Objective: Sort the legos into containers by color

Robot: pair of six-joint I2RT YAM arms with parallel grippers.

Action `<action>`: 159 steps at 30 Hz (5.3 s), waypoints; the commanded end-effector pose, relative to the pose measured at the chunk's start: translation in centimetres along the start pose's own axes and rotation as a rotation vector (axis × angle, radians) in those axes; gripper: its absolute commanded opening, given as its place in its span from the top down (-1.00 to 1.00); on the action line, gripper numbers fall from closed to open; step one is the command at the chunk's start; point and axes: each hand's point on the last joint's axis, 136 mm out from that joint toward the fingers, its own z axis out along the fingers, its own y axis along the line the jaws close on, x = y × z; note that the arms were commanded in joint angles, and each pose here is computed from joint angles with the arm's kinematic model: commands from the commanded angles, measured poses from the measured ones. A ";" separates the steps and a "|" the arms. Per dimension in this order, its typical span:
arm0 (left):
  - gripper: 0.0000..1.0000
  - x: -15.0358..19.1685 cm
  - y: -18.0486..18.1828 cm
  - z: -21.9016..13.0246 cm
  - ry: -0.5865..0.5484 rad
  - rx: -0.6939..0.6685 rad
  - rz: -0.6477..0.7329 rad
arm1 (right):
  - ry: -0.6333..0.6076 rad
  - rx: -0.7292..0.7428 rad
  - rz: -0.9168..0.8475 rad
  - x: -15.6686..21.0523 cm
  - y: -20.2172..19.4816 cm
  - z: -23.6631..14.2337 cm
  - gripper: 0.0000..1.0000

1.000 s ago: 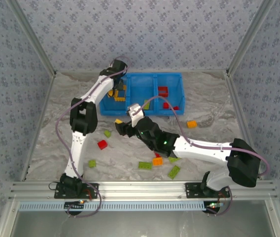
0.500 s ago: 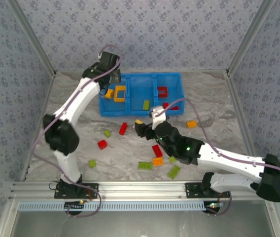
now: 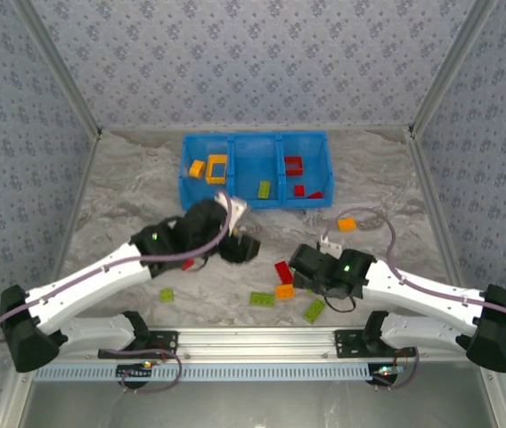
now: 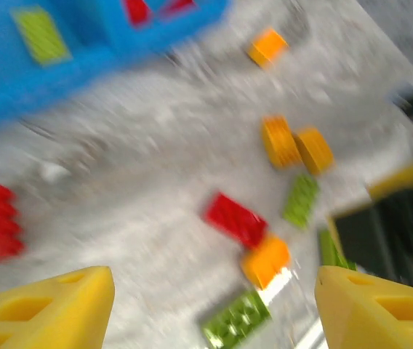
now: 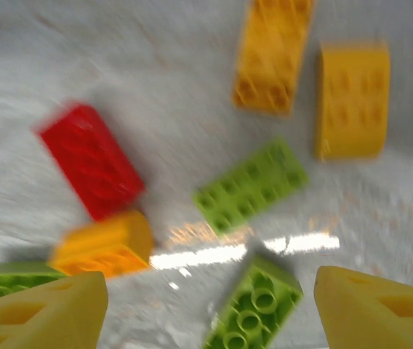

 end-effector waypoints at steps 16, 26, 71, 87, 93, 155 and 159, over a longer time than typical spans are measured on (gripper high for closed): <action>-0.47 5.4 -4.5 -2.1 -0.026 0.173 0.016 | 0.249 0.023 0.376 6.0 -2.1 6.0 -0.15; -0.47 1.4 -3.6 -4.3 -0.164 0.084 -0.029 | -0.019 -0.037 0.190 -1.1 1.2 0.2 0.52; -0.54 -1.5 4.0 -6.7 -0.304 -0.357 -0.253 | -0.154 -0.173 -0.130 -29.2 21.8 6.8 -0.11; -0.50 -0.8 6.9 -8.4 -0.212 -0.438 -0.296 | -0.525 -0.247 -0.201 -26.1 18.1 -9.9 -0.11; -0.45 0.7 9.4 -7.4 -0.120 -0.483 -0.390 | -0.584 -0.311 -0.327 -20.5 17.0 -12.2 -0.13; 0.49 -9.5 13.4 5.8 -0.020 -0.501 -0.405 | -0.883 -0.343 -0.411 -12.8 12.2 -16.9 -0.34; 0.50 -11.9 12.7 9.0 -0.014 -0.472 -0.354 | -0.897 -0.340 -0.338 -14.7 10.9 -17.4 -0.35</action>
